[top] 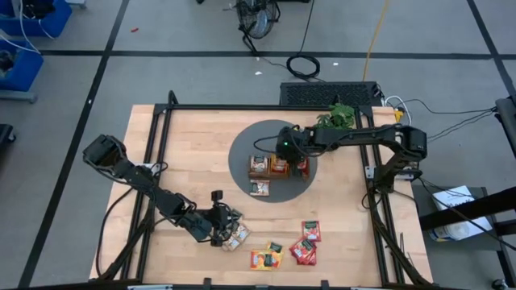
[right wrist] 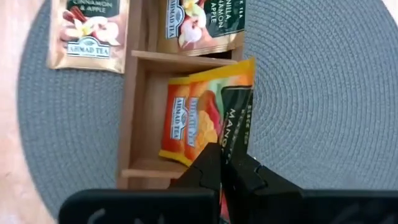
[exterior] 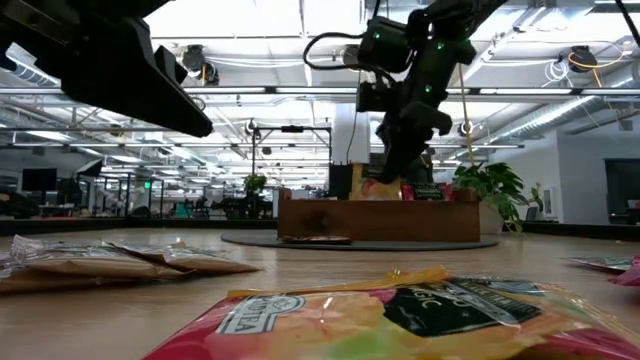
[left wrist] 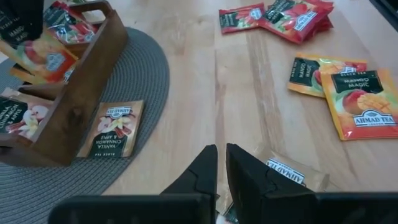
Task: Pick & Place Tea
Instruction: Put the top orange tea packet into the middle section of the wooden organizer
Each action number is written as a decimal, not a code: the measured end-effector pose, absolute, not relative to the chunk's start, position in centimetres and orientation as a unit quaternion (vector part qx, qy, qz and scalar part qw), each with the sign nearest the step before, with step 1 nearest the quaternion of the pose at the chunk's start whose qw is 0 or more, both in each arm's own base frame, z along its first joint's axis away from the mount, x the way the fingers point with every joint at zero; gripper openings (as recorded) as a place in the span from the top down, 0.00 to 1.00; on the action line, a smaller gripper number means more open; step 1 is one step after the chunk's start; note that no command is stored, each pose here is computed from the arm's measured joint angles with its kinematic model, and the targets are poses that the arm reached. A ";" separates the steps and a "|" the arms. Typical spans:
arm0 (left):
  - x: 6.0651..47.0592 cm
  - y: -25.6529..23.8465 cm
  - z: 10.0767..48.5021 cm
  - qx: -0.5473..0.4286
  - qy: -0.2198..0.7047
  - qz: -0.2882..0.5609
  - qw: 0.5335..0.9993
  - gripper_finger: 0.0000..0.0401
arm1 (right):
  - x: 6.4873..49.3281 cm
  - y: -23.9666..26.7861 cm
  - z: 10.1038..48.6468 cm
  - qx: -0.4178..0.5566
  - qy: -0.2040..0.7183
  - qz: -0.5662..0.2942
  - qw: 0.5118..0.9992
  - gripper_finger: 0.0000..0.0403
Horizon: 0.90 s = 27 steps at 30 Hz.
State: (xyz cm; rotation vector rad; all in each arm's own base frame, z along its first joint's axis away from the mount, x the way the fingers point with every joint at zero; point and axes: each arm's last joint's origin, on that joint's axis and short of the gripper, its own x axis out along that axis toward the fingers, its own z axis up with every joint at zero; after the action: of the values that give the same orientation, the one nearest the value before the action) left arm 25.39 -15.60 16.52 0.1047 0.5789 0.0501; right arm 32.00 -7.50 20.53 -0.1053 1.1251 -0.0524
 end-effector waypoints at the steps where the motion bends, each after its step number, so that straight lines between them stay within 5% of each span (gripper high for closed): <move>1: 25.4 -15.6 16.5 0.052 0.286 0.025 0.956 0.90 | 32.1 -7.6 20.2 -0.050 0.537 -0.024 0.842 1.00; 15: 25.4 -15.3 16.4 0.053 0.294 0.032 0.954 0.90 | 33.3 -7.5 18.6 -0.062 0.532 -0.016 0.844 0.99; 27: 25.3 -15.2 16.1 0.047 0.305 0.039 0.951 0.90 | 33.4 -6.8 18.8 -0.049 0.529 -0.039 0.846 0.82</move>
State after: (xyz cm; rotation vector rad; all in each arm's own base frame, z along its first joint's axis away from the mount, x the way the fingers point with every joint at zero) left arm 25.28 -15.18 16.14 0.0949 0.6197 0.0786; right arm 33.43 -6.81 18.83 -0.1035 1.1169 -0.0825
